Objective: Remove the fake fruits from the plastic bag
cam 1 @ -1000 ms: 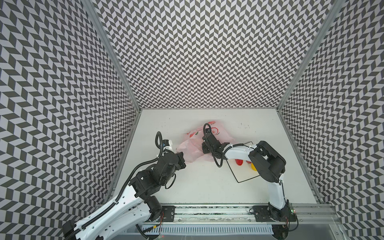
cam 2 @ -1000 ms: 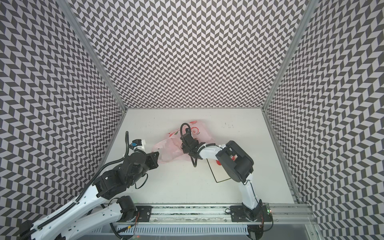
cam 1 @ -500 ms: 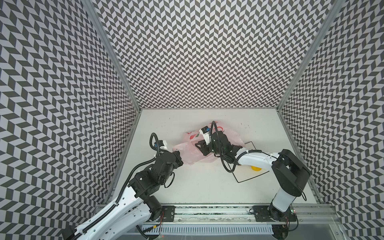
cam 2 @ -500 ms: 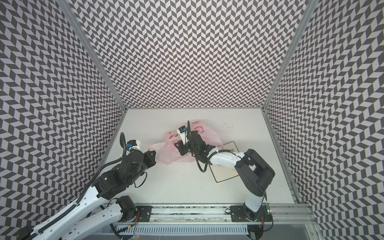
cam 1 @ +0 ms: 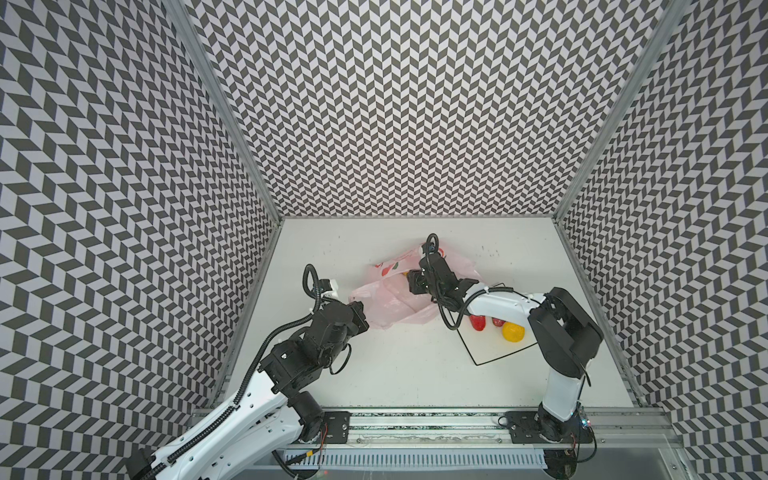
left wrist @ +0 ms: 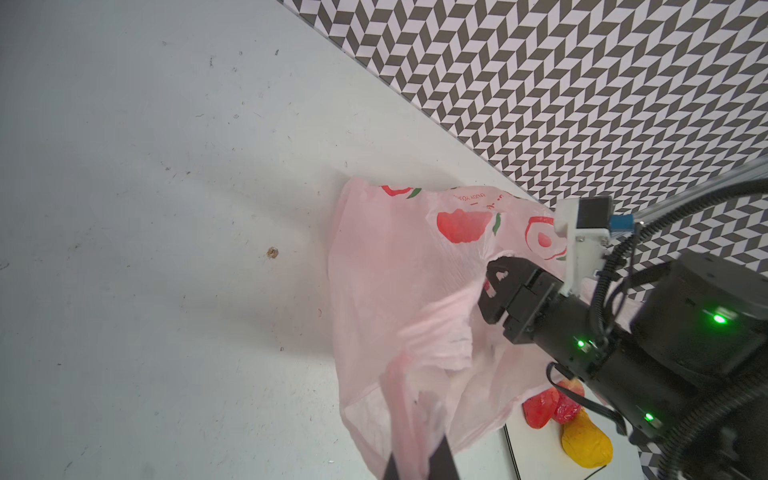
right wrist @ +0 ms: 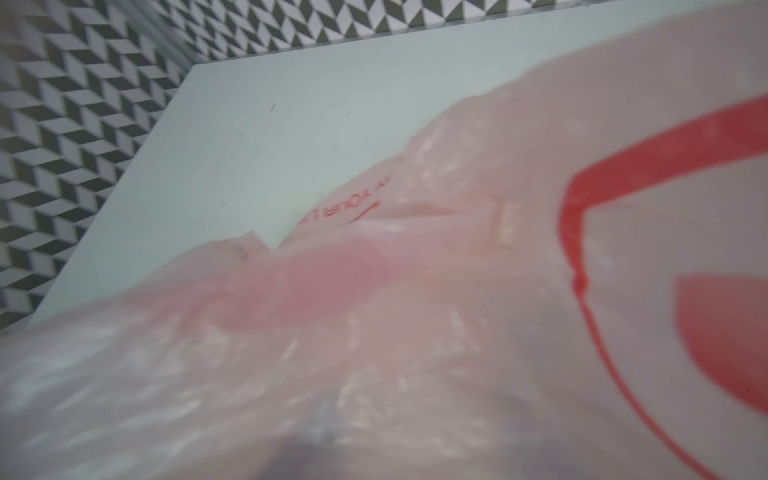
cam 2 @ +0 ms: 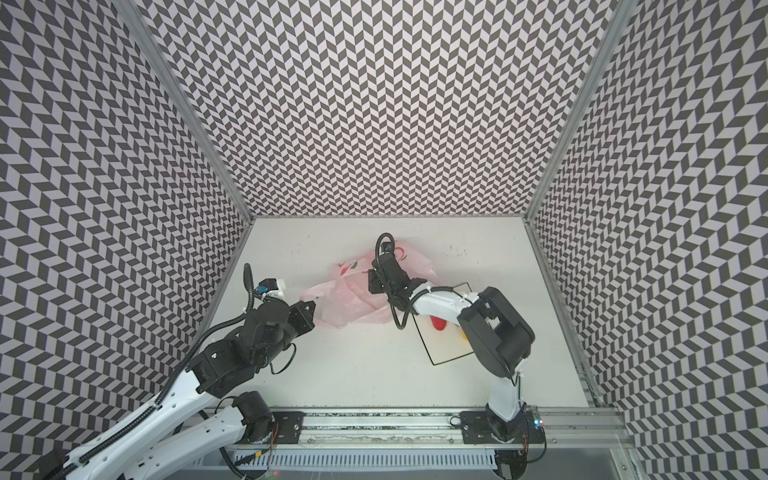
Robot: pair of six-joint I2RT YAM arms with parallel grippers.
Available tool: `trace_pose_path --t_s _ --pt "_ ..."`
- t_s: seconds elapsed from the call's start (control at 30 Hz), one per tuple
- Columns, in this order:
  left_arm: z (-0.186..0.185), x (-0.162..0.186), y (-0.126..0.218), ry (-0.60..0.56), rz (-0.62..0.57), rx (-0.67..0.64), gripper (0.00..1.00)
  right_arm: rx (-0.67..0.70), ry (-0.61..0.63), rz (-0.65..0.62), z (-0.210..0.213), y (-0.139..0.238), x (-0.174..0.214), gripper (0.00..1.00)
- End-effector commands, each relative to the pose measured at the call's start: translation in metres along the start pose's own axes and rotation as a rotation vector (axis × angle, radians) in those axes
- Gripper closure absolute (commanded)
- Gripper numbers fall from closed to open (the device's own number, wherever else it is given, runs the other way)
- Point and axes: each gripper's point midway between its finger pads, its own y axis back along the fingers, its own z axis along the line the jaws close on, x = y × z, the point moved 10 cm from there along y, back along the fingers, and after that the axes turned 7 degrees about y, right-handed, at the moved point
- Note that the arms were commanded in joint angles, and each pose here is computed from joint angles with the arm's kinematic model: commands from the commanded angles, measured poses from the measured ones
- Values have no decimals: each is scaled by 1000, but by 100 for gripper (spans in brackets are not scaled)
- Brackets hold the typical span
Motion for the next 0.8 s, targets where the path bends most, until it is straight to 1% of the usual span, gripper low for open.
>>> trace_pose_path --t_s 0.0,0.07,0.23,0.3,0.4,0.5,0.67,0.77 --pt "-10 -4 2 -20 3 72 100 121 -124 -50 -4 -20 -3 36" --pt "-15 -4 4 -40 18 115 100 164 -168 -70 -6 -31 -3 32" --pt "-25 -7 13 -98 37 230 100 255 -229 -121 -9 -55 -1 31" --pt "-26 -8 17 -110 36 254 100 290 -234 -129 -11 -64 1 30" --pt "-23 -10 23 -104 19 261 100 322 -236 -103 -12 -78 3 32" --pt "-19 -11 26 -85 3 256 100 282 -224 -81 -7 -88 5 39" --pt "-17 -11 24 -73 -1 225 100 218 -197 -45 1 -87 -1 60" --pt "-16 -10 21 -67 0 208 100 174 -179 -57 5 -77 -10 68"
